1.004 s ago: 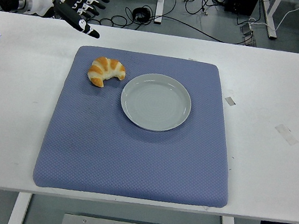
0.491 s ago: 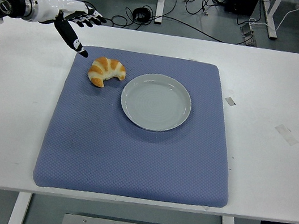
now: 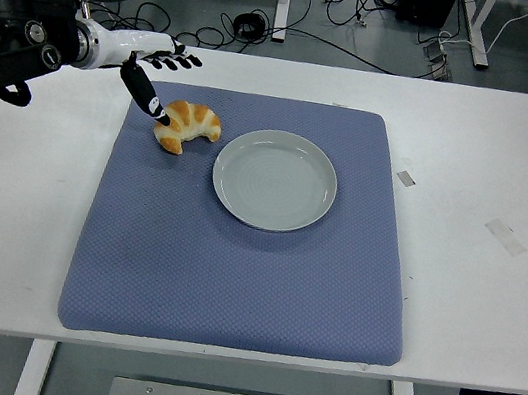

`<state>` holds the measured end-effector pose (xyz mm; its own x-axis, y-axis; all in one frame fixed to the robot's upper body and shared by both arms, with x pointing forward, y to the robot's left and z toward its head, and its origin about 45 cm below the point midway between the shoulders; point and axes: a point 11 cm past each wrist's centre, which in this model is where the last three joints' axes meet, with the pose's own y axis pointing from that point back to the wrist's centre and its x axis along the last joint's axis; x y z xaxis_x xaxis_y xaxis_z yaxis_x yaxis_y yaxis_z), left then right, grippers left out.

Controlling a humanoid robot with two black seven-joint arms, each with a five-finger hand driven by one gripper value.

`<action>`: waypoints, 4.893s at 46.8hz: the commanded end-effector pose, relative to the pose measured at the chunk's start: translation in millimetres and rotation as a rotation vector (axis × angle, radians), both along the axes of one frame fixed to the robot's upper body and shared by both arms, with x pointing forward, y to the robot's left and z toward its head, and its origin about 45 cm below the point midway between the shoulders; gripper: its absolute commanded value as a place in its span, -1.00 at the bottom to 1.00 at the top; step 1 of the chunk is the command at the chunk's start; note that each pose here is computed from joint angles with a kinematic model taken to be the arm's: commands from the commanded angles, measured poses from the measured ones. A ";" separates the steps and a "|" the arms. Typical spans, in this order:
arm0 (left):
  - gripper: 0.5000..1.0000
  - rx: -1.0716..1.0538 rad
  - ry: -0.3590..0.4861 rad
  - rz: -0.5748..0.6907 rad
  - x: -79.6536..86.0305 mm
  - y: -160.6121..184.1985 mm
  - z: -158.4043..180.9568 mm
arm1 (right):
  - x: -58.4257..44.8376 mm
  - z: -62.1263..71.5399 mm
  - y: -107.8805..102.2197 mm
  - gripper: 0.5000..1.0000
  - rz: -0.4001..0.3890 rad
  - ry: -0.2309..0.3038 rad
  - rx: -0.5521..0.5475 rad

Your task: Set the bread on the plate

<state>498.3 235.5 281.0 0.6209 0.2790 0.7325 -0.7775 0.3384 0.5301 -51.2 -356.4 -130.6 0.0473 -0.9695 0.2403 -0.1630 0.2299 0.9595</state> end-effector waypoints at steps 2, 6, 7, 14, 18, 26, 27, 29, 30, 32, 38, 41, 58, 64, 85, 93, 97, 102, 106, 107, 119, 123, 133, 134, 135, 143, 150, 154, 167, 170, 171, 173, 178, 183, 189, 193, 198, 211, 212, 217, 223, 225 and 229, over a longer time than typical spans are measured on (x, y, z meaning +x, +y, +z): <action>0.86 -0.001 0.001 0.012 -1.0 -5.5 -18.0 | 0.0 0.0 0.0 1.00 0.000 0.000 0.000; 0.86 -0.004 -0.002 0.027 1.8 -6.8 -24.4 | 0.0 0.0 0.0 1.00 0.000 0.000 0.000; 0.86 -0.008 -0.002 0.027 2.0 -8.0 -25.0 | 0.0 0.0 0.0 1.00 0.000 0.000 0.000; 0.86 -0.027 -0.005 0.031 2.1 -9.8 -26.8 | 0.0 0.0 0.0 1.00 0.000 0.000 0.000; 0.86 -0.036 -0.013 0.040 1.2 -10.6 -31.5 | 0.0 0.0 0.0 1.00 0.001 0.000 0.000; 0.85 -0.042 -0.029 0.048 0.9 -15.8 -36.6 | 0.0 0.0 0.0 1.00 0.000 0.000 0.000; 0.85 -0.042 -0.030 0.047 1.1 -16.9 -36.8 | 0.0 0.0 0.0 1.00 0.000 0.000 0.000; 0.85 -0.042 -0.032 0.045 0.9 -19.6 -38.2 | 0.0 0.0 0.0 1.00 0.000 0.000 0.000; 0.85 -0.043 -0.034 0.045 1.0 -20.3 -38.1 | 0.0 0.0 0.0 1.00 0.000 0.000 0.000; 0.85 -0.044 -0.037 0.047 1.2 -22.0 -39.7 | 0.9 0.0 0.0 1.00 0.001 -0.001 0.000; 0.82 -0.046 -0.041 0.052 0.5 -25.6 -45.7 | 0.0 0.0 0.0 1.00 0.000 0.000 0.000; 0.77 -0.042 -0.048 0.060 2.0 -25.0 -46.2 | 0.0 0.0 0.0 1.00 0.001 0.000 0.000; -0.37 -0.011 -0.057 0.066 3.5 -20.1 -50.1 | 0.0 0.0 0.0 1.00 0.001 0.000 0.000; -0.66 -0.013 -0.068 0.073 4.1 -20.0 -49.8 | 0.0 0.0 0.0 1.00 0.000 0.000 0.000; -1.00 -0.053 -0.121 0.068 11.0 -30.8 -27.0 | 0.0 0.0 0.0 1.00 0.001 0.000 0.000; -1.00 -0.081 -0.104 0.050 7.5 -42.9 -23.6 | 0.0 0.0 0.0 1.00 0.000 0.000 0.000; -1.00 -0.091 -0.100 0.028 4.0 -48.0 -19.4 | 0.0 0.0 0.0 1.00 0.000 0.000 0.000; -1.00 -0.101 -0.081 -0.009 -4.7 -59.2 -13.9 | 0.0 0.0 0.0 1.00 0.000 0.000 0.000; -1.00 -0.116 -0.067 -0.056 -14.9 -70.1 -9.7 | 0.0 0.0 0.0 1.00 0.001 0.000 0.000; -1.00 -0.119 -0.067 -0.064 -16.0 -72.7 -7.5 | 0.0 0.0 0.0 1.00 0.001 0.000 0.000; -1.00 -0.123 -0.039 -0.104 -29.5 -91.9 -7.2 | 0.9 -0.1 0.1 1.00 0.000 -0.002 0.001; -1.00 -0.120 -0.019 -0.118 -35.9 -99.2 -10.6 | 0.0 0.0 0.0 1.00 0.000 0.000 0.000; -1.00 -0.122 -0.003 -0.142 -42.1 -109.9 -18.2 | 0.0 0.0 0.0 1.00 0.000 0.000 0.000; -1.00 -0.122 -0.003 -0.143 -42.1 -110.9 -18.6 | 0.0 0.0 0.0 1.00 0.000 0.000 0.000; -1.00 -0.123 -0.003 -0.147 -42.7 -113.0 -18.2 | 0.0 0.0 0.0 1.00 0.000 0.000 0.000; -1.00 -0.127 0.000 -0.162 -45.0 -122.1 -20.5 | 0.0 0.0 0.0 1.00 0.000 0.000 0.000; -1.00 -0.129 0.003 -0.177 -46.7 -134.3 -23.3 | 0.9 0.0 0.0 1.00 0.001 -0.001 0.000; -1.00 -0.125 0.000 -0.176 -45.2 -136.6 -24.4 | 0.0 0.0 0.0 1.00 0.001 0.000 0.000; -1.00 -0.106 -0.005 -0.169 -42.0 -136.8 -29.1 | 0.0 0.0 0.0 1.00 0.000 0.000 0.000; -1.00 -0.106 -0.004 -0.170 -42.3 -137.4 -29.9 | 0.0 0.0 0.0 1.00 0.001 0.000 0.000; -1.00 -0.107 -0.002 -0.170 -42.9 -137.9 -30.7 | 0.0 0.0 0.0 1.00 0.000 0.000 0.000; -1.00 -0.110 0.002 -0.171 -44.0 -139.6 -33.5 | 0.9 0.0 0.0 1.00 0.000 -0.002 0.000; -1.00 -0.111 0.007 -0.174 -45.1 -143.5 -36.5 | 0.0 0.0 0.0 1.00 0.000 0.000 0.000; -1.00 -0.113 0.008 -0.174 -45.4 -144.3 -36.6 | 0.0 0.0 0.0 1.00 0.001 0.000 0.000; -1.00 -0.113 0.002 -0.168 -44.7 -143.3 -36.9 | 0.0 0.0 0.0 1.00 0.001 0.000 0.000; -1.00 -0.114 0.001 -0.167 -44.6 -143.3 -36.8 | 0.0 0.0 0.0 1.00 0.000 0.000 0.000; -1.00 -0.116 0.005 -0.166 -45.4 -142.8 -38.9 | 0.0 0.0 0.0 1.00 0.000 0.000 0.000; -0.31 -0.133 0.014 -0.175 -48.0 -147.9 -40.6 | 0.0 0.0 0.1 1.00 -0.001 0.000 0.001; -0.26 -0.133 0.015 -0.173 -47.9 -147.7 -40.7 | 0.9 0.0 0.0 1.00 0.001 -0.001 0.000; -0.14 -0.132 0.014 -0.174 -47.9 -147.7 -40.7 | 0.0 0.0 0.0 1.00 0.001 0.000 0.000; -0.14 -0.131 0.016 -0.172 -48.1 -147.4 -41.5 | 0.0 0.0 0.0 1.00 0.000 0.000 0.000; -0.14 -0.131 0.016 -0.172 -48.1 -147.4 -41.5 | 0.0 0.0 0.0 1.00 0.001 0.000 0.000; -0.11 -0.129 0.019 -0.173 -48.6 -147.1 -42.6 | 0.0 0.0 0.2 1.00 0.001 0.000 0.001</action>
<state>450.1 88.1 239.3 0.6795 0.2592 0.6863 -0.6935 0.5321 0.4857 -51.2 -356.4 -130.6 0.0474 -0.9696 0.2403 -0.1630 0.2298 0.9595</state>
